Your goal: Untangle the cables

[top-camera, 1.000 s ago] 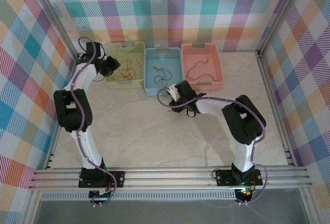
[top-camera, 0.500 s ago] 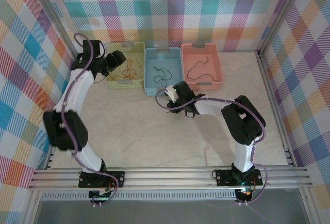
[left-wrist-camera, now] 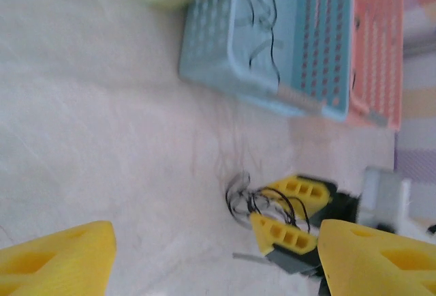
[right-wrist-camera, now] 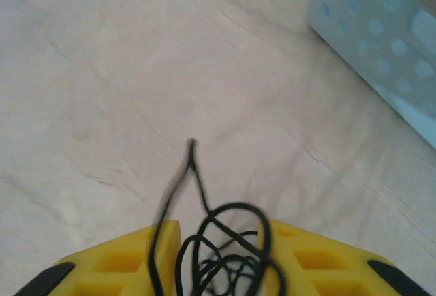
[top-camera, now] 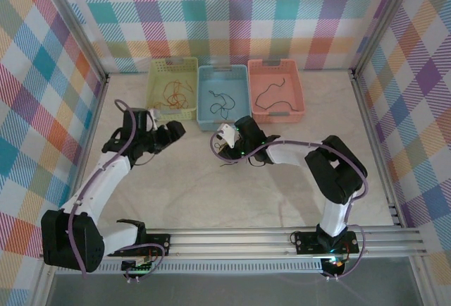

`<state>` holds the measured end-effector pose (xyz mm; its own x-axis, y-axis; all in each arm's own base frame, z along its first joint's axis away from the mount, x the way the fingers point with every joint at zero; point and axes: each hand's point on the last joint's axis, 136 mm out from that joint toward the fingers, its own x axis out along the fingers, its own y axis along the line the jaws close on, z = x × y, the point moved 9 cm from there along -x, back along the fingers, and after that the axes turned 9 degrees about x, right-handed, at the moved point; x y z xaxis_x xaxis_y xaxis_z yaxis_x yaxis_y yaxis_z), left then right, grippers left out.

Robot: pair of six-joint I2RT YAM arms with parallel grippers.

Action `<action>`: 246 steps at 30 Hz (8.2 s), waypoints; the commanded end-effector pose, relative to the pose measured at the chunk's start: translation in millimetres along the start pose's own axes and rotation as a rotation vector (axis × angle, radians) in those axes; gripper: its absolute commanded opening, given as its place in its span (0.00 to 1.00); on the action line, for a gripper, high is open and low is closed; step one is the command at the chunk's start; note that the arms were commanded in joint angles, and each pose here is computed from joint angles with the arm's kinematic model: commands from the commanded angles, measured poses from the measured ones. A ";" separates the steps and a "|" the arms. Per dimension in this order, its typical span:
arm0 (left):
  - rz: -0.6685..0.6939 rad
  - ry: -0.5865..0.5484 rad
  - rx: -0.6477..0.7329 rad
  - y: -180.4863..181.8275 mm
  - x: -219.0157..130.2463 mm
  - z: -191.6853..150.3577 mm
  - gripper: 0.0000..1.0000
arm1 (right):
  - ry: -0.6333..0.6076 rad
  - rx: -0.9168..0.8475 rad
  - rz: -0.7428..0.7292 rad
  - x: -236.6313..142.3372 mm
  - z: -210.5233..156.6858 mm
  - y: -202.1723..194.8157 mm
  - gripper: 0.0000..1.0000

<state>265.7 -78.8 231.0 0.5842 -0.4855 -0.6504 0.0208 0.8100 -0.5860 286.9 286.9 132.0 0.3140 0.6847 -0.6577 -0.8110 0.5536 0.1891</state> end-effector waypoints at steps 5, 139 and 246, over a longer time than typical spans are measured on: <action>-0.070 0.075 0.059 -15.2 10.0 -25.9 0.77 | -0.137 -0.031 0.094 -25.1 20.8 17.4 0.43; 0.097 0.349 0.170 -62.9 86.0 -55.0 0.59 | -0.160 0.375 0.020 -58.8 -15.7 -55.8 0.00; -0.019 -0.245 0.257 -96.6 -182.1 12.4 0.00 | -0.105 0.417 -0.363 -66.0 -26.2 -77.7 0.00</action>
<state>162.9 -52.0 394.4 0.7769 -0.2915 -0.5581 0.0825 0.9258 -0.3688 313.2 180.4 127.6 0.5925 0.4129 -0.6917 -0.3690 0.9024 0.2225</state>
